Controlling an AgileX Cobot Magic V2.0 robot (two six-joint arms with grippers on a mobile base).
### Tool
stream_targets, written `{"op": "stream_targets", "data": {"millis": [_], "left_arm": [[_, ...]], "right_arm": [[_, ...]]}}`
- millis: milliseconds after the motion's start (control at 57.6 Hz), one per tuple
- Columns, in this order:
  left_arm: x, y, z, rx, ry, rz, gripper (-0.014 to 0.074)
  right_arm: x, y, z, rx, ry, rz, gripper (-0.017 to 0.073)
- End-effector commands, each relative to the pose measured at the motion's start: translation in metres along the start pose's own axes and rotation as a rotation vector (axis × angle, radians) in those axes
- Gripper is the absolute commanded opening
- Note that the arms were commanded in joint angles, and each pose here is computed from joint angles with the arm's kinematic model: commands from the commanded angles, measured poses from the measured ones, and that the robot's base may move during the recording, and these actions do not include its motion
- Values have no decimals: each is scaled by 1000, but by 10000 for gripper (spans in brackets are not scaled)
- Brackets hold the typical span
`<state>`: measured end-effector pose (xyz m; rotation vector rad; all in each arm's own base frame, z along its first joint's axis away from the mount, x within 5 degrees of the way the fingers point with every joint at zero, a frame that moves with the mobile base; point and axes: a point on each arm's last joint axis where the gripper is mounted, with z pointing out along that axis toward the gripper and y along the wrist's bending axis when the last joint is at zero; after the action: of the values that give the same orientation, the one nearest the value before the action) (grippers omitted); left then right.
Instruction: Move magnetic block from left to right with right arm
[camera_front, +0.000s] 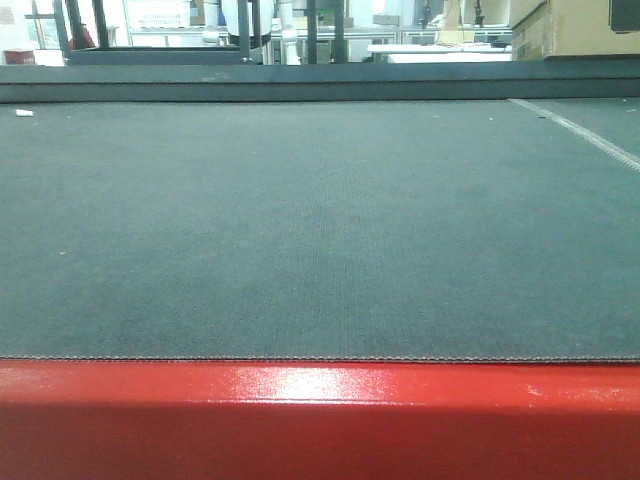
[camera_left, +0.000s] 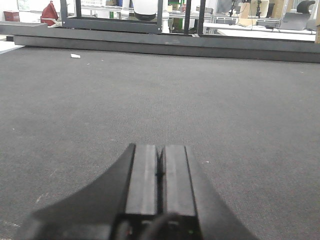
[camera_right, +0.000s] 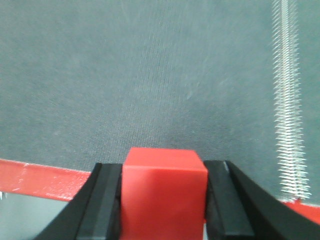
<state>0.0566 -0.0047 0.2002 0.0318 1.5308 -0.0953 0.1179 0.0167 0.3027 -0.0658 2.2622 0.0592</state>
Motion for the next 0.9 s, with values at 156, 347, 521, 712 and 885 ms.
{"op": "stream_targets", "data": {"millis": [156,347,521,712,885], "left_arm": [[-5,0,-1,-3,-87,-11,-126],[-5,0,-1,-3,-87,-11,-126],[-5,0,-1,-3,-87,-11,-126],[-5,0,-1,-3,-87,-11,-126],[-5,0,-1,-3,-87,-11,-126]], "right_arm": [[9,-9,-61,-12,-296,-31,214],[28,-14,-97,-27,-485,-11,214],[41,-17,-116,-37,-596,1,214],[42,-18,-118,-39,-610,2,214],[42,-18,-118,-39,-609,2,214]]}}
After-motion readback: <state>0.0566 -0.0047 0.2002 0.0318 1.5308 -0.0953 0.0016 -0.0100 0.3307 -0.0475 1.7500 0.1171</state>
